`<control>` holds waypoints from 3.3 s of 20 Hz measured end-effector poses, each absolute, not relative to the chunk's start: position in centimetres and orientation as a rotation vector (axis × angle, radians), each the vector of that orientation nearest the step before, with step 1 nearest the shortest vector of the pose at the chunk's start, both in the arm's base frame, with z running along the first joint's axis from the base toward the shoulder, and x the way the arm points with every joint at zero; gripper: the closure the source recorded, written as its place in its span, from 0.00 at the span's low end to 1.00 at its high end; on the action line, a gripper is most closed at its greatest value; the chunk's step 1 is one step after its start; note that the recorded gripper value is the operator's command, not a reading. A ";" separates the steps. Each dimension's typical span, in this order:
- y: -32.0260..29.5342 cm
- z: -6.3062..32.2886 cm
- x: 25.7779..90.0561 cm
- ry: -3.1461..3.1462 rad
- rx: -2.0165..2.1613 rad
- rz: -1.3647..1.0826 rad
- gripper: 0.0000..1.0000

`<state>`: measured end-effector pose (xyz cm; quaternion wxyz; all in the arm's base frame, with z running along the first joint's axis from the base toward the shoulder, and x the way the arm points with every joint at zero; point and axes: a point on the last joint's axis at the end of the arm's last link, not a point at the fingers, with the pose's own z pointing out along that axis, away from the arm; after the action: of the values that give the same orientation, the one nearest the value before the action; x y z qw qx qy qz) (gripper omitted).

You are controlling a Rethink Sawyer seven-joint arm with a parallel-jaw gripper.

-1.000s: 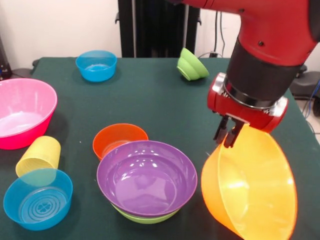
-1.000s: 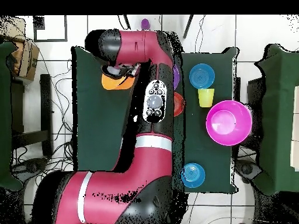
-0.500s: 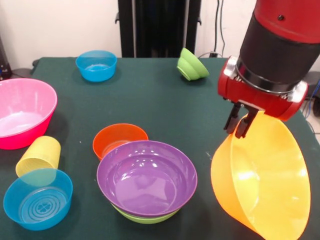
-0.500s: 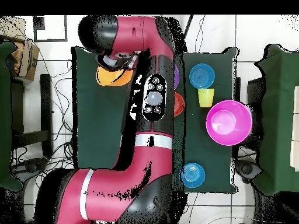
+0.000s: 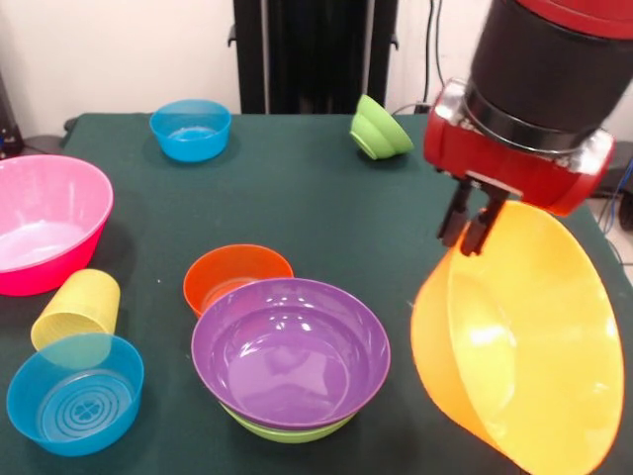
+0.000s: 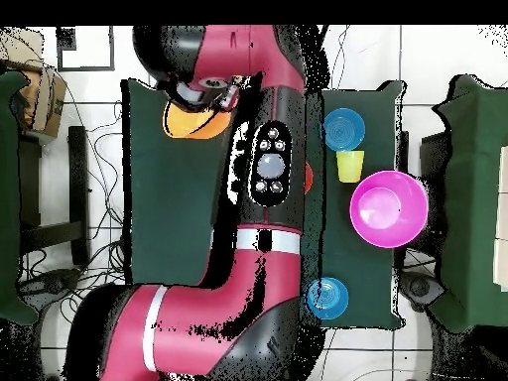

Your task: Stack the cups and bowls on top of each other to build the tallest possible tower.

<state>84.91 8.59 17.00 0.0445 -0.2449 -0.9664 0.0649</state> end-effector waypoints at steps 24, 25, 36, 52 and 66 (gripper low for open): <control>-21.2 15.1 84.3 -3.150 -0.422 0.312 1.00; -21.2 15.0 84.3 -3.151 -0.419 0.315 1.00; -12.9 16.4 83.9 -3.142 -0.265 0.341 1.00; -3.9 16.8 83.9 -3.146 -0.167 0.253 1.00; -4.6 16.1 82.9 -3.131 -0.201 0.220 1.00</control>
<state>82.94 -4.55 16.13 -0.0020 -0.0638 -0.9955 0.0699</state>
